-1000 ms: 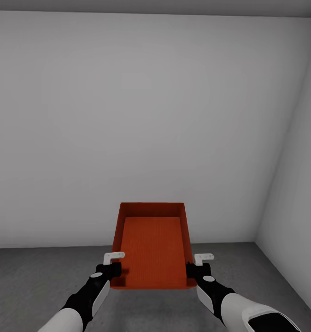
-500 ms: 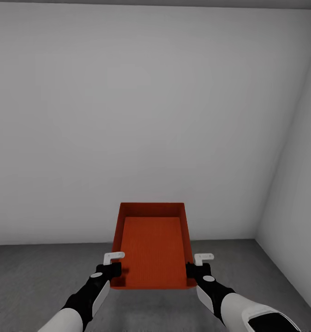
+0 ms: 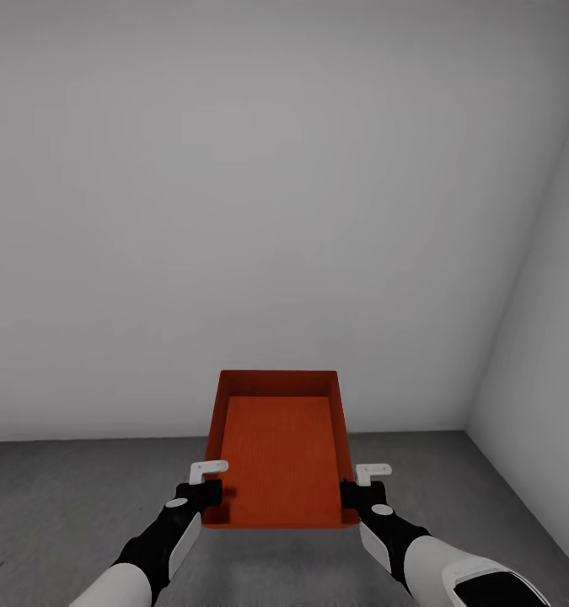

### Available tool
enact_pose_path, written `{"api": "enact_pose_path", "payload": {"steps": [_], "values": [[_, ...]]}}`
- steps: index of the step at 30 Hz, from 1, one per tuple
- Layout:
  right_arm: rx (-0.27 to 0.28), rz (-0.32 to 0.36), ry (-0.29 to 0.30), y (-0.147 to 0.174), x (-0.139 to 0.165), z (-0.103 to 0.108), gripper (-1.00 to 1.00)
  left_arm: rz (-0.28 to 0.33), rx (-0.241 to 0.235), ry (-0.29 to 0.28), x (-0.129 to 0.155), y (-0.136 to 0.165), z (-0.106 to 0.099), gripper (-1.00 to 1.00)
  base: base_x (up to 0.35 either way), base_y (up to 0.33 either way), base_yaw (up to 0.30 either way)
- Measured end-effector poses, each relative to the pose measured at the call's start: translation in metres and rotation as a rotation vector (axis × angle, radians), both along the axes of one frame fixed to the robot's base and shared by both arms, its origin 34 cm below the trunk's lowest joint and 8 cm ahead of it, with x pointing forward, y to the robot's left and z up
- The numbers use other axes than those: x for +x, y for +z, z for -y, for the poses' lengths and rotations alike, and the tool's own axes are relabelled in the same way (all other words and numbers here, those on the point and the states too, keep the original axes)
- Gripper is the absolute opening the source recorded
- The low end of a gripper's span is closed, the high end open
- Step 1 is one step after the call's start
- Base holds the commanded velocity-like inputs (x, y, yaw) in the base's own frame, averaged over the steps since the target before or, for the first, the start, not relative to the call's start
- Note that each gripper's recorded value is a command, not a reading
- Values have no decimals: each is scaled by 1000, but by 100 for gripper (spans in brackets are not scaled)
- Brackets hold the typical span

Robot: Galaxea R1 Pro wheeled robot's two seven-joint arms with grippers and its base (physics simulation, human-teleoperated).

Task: Move the two storage containers from the living room to the garage. In the garage, place one container on the floor and stack the other container on top of it (either order is fine).

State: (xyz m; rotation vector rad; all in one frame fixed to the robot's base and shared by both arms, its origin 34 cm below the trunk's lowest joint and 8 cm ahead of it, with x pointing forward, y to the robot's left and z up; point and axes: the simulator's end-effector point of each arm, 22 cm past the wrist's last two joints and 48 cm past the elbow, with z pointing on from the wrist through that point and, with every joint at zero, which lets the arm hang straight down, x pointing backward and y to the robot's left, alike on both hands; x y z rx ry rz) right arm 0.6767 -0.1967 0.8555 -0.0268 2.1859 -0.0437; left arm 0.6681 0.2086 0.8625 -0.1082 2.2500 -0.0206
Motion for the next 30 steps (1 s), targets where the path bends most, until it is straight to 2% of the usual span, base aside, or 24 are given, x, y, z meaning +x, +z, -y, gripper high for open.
{"api": "enact_pose_path", "payload": {"steps": [30], "values": [[-3,-56,2,-29,-9,0,-100,-55,-2,1,-9,-29,0,-100,0,0,0]]}}
